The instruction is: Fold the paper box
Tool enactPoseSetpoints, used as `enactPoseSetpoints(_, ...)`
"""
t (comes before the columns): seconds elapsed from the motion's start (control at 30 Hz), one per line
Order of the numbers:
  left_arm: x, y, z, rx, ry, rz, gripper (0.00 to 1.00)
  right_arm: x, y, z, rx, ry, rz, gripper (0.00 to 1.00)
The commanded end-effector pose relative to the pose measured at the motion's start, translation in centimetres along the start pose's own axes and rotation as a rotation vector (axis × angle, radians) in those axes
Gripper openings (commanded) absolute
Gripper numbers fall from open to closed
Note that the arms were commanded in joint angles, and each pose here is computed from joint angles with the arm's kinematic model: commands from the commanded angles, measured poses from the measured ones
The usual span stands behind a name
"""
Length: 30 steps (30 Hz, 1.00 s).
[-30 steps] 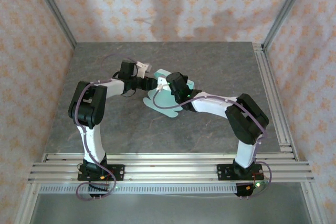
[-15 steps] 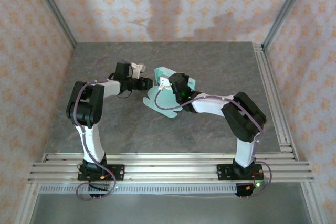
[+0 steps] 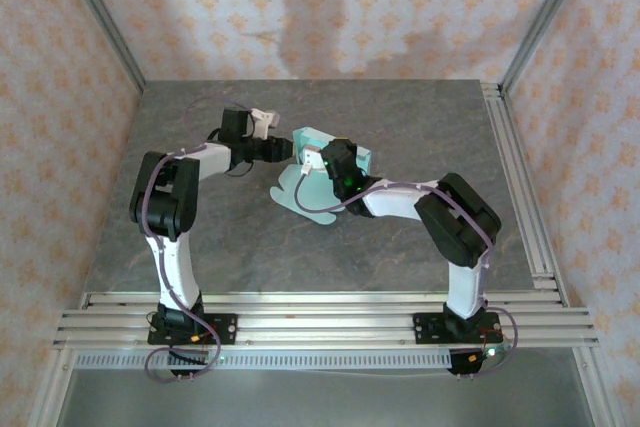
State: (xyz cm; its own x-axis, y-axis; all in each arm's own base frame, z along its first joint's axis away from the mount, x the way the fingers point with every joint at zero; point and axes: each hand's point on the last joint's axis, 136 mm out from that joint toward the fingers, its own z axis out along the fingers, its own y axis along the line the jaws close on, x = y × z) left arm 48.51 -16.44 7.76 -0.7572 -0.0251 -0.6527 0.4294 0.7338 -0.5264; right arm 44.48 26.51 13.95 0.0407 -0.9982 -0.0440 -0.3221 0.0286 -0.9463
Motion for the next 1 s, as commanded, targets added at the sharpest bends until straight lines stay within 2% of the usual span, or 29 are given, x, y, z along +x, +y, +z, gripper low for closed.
enactPoseSetpoints(0.0,0.6,-0.7,0.7,0.027,0.043,0.021,0.48,0.3,0.0,0.0,0.002,0.018,0.000,0.00)
enactPoseSetpoints(0.43,1.0,-2.1,1.9,0.062,0.083,0.059,0.48,0.4,0.3,0.0,-0.013,0.024,0.005,0.00)
enactPoseSetpoints(0.97,0.4,-2.2,2.8,0.036,0.067,0.057,0.46,-0.3,0.4,-0.1,-0.035,0.006,0.030,0.00)
